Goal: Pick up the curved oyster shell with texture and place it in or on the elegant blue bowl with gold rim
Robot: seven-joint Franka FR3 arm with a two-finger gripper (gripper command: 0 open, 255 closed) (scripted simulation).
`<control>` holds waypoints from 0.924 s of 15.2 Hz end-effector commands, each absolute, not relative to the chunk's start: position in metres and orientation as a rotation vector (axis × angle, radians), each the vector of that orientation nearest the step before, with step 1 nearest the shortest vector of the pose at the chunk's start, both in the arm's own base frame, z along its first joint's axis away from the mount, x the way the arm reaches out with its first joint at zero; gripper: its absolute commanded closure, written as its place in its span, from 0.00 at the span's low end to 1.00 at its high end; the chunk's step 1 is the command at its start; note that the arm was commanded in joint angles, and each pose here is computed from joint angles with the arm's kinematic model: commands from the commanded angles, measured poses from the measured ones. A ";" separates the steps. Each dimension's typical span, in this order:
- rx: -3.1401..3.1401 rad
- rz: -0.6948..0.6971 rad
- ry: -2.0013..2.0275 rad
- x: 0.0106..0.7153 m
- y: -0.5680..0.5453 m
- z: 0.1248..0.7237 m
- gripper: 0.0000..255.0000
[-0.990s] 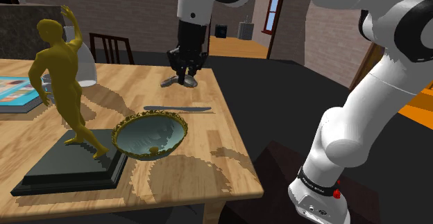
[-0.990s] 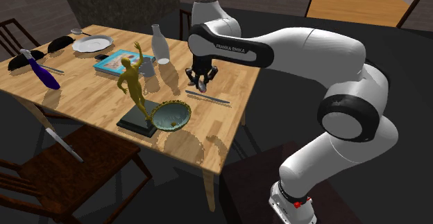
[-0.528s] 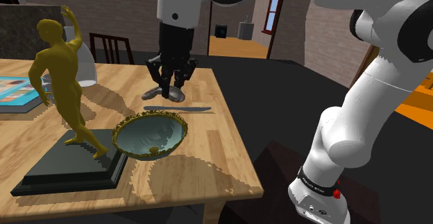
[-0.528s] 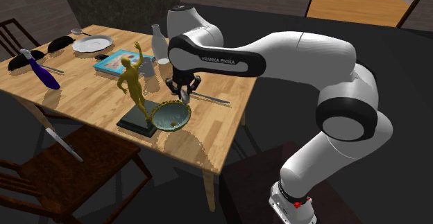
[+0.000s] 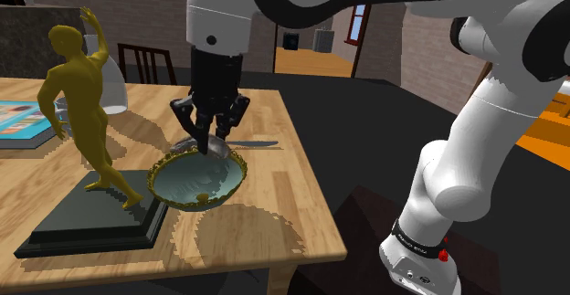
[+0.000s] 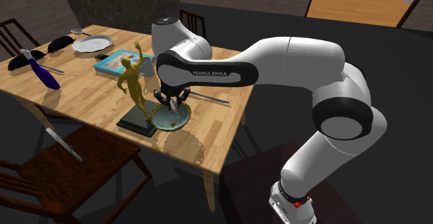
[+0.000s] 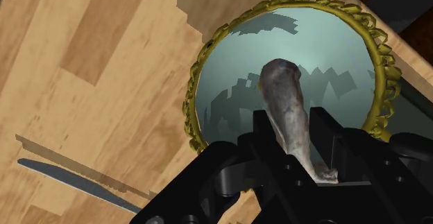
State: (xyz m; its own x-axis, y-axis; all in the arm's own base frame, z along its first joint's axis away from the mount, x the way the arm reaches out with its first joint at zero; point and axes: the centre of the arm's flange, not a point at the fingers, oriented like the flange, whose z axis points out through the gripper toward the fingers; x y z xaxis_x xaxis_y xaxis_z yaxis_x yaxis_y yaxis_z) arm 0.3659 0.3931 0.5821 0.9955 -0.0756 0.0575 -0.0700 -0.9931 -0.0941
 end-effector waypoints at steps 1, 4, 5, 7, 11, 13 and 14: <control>-3.046 -0.094 0.112 0.366 0.394 0.572 1.00; -3.046 -0.094 0.112 0.366 0.394 0.556 1.00; -3.046 -0.094 0.112 0.366 0.394 0.551 1.00; -3.046 -0.094 0.112 0.366 0.394 0.539 1.00; -3.046 -0.094 0.112 0.366 0.394 0.539 1.00; -3.046 -0.094 0.112 0.366 0.394 0.539 1.00; -3.046 -0.094 0.112 0.366 0.394 0.539 1.00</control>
